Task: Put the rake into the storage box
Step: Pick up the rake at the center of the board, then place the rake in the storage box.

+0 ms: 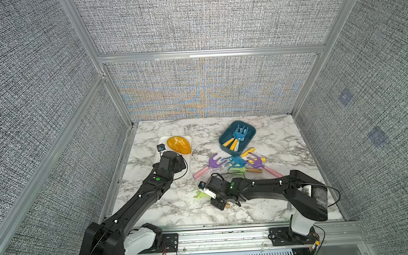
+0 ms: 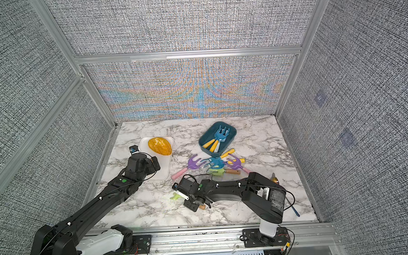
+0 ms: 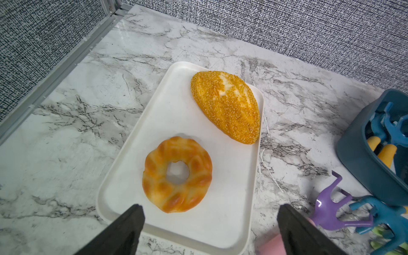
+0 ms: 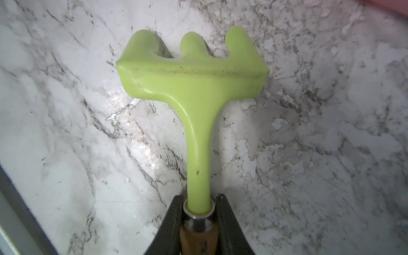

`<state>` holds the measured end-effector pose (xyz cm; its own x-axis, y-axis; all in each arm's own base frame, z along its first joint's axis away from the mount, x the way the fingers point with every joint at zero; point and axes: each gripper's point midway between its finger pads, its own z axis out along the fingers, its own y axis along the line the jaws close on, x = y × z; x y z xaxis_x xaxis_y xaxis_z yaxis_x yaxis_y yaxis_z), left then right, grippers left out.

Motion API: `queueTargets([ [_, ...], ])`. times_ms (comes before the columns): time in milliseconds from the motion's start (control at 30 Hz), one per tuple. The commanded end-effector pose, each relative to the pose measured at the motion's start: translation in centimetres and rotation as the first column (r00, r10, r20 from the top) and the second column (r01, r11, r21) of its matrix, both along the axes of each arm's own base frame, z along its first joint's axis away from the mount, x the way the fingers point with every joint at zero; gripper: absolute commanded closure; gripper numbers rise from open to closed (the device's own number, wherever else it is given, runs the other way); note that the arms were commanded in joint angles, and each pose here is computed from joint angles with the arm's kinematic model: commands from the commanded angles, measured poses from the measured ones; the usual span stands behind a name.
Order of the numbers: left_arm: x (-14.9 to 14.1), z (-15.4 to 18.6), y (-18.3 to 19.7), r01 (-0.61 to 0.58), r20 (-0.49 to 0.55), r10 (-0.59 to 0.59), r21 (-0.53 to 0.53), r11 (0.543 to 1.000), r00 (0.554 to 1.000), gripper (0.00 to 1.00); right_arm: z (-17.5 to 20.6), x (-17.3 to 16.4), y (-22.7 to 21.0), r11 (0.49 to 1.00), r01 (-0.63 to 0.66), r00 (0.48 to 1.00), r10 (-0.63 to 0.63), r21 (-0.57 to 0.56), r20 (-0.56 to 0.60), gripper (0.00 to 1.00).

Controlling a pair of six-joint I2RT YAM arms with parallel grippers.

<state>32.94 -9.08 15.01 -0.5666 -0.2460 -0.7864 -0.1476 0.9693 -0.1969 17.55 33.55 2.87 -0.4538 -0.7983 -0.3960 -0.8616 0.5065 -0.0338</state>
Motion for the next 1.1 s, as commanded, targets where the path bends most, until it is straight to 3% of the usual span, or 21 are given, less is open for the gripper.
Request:
queueTargets([
  [0,0.3,0.8,0.0,0.001,0.036,-0.001,-0.010,1.000,0.999,0.01,1.7,1.0,-0.4,0.994,0.099,0.995,-0.101,0.047,0.022,1.00],
  [200,0.3,0.7,-0.1,0.003,0.036,-0.003,-0.012,1.000,0.999,0.01,6.7,4.8,-1.1,0.936,0.268,0.958,-0.284,0.227,0.036,1.00],
  [367,0.4,0.8,-0.3,0.012,0.034,-0.011,-0.016,1.000,0.999,0.01,11.5,10.6,-3.5,0.797,0.468,0.860,-0.510,0.382,0.009,1.00],
  [533,0.5,0.7,-0.5,0.021,0.029,-0.020,-0.018,1.000,0.999,0.01,14.5,17.2,-8.5,0.555,0.692,0.648,-0.760,0.462,-0.056,1.00],
  [700,0.6,0.4,-0.8,0.034,0.018,-0.034,-0.018,0.999,0.999,0.01,14.2,22.2,-12.2,0.312,0.834,0.426,-0.888,0.456,-0.171,1.00],
  [833,0.8,0.2,-1.1,0.044,0.008,-0.044,-0.021,0.999,0.999,0.01,12.4,25.3,-14.0,0.185,0.896,0.293,-0.929,0.404,-0.226,1.00],
  [1067,0.9,0.1,-1.4,0.056,0.000,-0.056,-0.023,0.998,0.998,0.01,9.9,29.5,-17.1,0.040,0.939,0.126,-0.964,0.341,-0.234,1.00],
])
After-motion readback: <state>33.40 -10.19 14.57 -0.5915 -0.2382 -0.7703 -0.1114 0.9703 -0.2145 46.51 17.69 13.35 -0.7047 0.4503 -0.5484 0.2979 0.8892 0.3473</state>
